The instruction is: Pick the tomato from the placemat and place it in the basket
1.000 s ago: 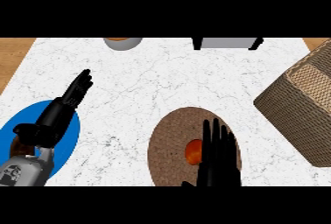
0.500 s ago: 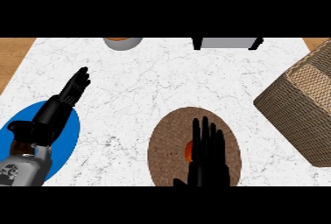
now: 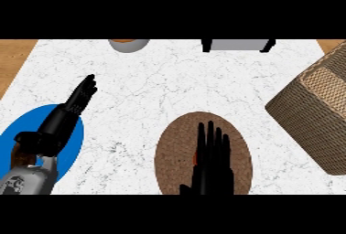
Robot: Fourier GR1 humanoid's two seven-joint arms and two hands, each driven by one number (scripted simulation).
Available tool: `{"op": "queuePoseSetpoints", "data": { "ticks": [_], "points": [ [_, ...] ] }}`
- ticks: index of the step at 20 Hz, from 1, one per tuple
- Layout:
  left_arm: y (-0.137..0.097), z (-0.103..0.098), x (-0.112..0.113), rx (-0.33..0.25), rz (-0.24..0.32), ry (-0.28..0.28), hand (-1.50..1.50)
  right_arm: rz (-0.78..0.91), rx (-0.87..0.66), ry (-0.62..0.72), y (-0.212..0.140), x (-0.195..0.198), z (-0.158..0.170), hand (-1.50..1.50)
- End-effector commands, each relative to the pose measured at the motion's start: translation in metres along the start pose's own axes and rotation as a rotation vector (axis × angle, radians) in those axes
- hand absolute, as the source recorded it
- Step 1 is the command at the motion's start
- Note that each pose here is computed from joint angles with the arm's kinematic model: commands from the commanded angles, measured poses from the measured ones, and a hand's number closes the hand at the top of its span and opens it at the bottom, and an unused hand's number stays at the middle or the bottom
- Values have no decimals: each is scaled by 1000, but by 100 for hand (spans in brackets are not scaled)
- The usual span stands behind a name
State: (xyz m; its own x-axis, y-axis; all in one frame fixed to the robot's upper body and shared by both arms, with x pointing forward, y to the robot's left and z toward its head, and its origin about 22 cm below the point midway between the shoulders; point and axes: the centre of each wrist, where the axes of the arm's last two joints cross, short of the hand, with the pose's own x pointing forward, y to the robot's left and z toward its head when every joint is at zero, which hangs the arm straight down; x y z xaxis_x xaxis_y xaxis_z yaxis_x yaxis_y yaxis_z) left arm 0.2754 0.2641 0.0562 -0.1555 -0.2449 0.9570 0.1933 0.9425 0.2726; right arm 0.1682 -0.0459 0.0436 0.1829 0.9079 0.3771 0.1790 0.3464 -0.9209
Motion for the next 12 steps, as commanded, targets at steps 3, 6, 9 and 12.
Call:
{"op": "queuePoseSetpoints", "data": {
  "ticks": [3, 6, 9, 12],
  "points": [
    [4, -6, 8, -7, -10, 7, 0, 7, 9, 125, 18, 2, -11, -150],
    [-5, -11, 5, 26, 5, -6, 0, 6, 23, 114, 17, 1, -10, -150],
    [-5, -23, 4, 7, 0, -5, 0, 40, 14, 131, 16, 12, -22, -150],
    [1, 6, -1, -4, -7, -7, 0, 46, 27, 160, 25, 4, -22, -150]
  ]
}}
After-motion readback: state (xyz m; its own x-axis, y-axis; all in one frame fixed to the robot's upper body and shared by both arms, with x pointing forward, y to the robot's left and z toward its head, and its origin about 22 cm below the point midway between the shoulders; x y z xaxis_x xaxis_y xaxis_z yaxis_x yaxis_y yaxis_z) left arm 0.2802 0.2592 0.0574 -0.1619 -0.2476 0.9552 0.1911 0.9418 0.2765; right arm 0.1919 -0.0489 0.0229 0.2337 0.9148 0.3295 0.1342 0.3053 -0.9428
